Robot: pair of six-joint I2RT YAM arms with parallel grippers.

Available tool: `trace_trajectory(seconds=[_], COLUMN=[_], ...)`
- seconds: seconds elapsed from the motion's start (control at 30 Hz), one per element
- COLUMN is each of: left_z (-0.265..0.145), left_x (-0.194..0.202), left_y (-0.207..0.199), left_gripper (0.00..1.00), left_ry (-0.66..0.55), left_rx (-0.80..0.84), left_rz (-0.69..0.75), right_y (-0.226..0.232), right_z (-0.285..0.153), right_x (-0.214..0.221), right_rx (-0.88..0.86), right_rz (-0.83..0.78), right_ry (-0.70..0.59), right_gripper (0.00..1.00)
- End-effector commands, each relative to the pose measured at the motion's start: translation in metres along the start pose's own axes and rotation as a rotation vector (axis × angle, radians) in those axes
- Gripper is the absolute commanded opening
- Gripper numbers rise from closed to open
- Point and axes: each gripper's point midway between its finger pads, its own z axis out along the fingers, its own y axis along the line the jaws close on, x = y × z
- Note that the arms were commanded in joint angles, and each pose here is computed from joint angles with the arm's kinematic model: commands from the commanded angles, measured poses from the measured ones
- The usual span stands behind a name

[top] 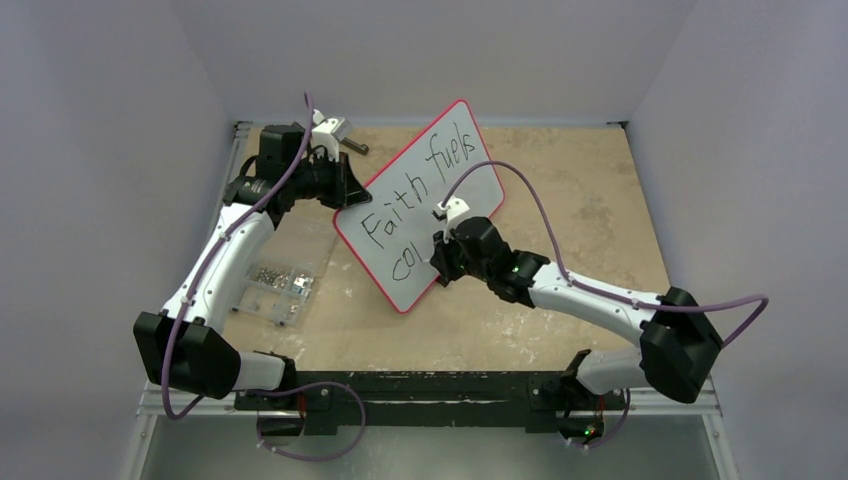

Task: Write a sentence on the whiteboard

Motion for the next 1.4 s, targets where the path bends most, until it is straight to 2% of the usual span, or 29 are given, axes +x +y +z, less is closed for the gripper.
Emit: trace_trajectory(seconds=[0.0, 0.27, 0.5, 0.67, 1.03, 1.37], left_z=[-0.008, -0.009, -0.009, -0.009, -0.008, -0.008], left_x=[-0.019, -0.019, -0.019, -0.019, -0.019, -0.018], left_y=[0.016, 0.016, 0.016, 0.016, 0.017, 0.017], left_gripper=[0.0, 0.0, 0.0, 0.0, 0.0, 0.0], left_ry=[-0.074, -0.076, -0.075, -0.074, -0.074, -0.072], left_rx=[-0.1, -0.098, -0.101, -0.1, -0.103, -0.104], left_rz=[0.067, 0.069, 0.069, 0.068, 0.069, 0.067], right_y=[-0.001, -0.001, 0.006, 0.007, -0.002, -0.005], right_z=[0.002, 0.003, 0.003, 0.003, 0.007, 0.004], right_x=[-0.046, -0.081, -0.092, -0.083, -0.033, -0.038], right_rx=[0.045, 0.081, 0.057, 0.04, 0.044, 0.062], right_rz=[-0.006, -0.028, -0.025, -0.013, 0.019, 0.011], right_ry=[-0.105, -0.152, -0.166, -0.152, -0.071, -0.076], right_gripper=[0.0, 0.0, 0.0, 0.0, 0.0, 0.0])
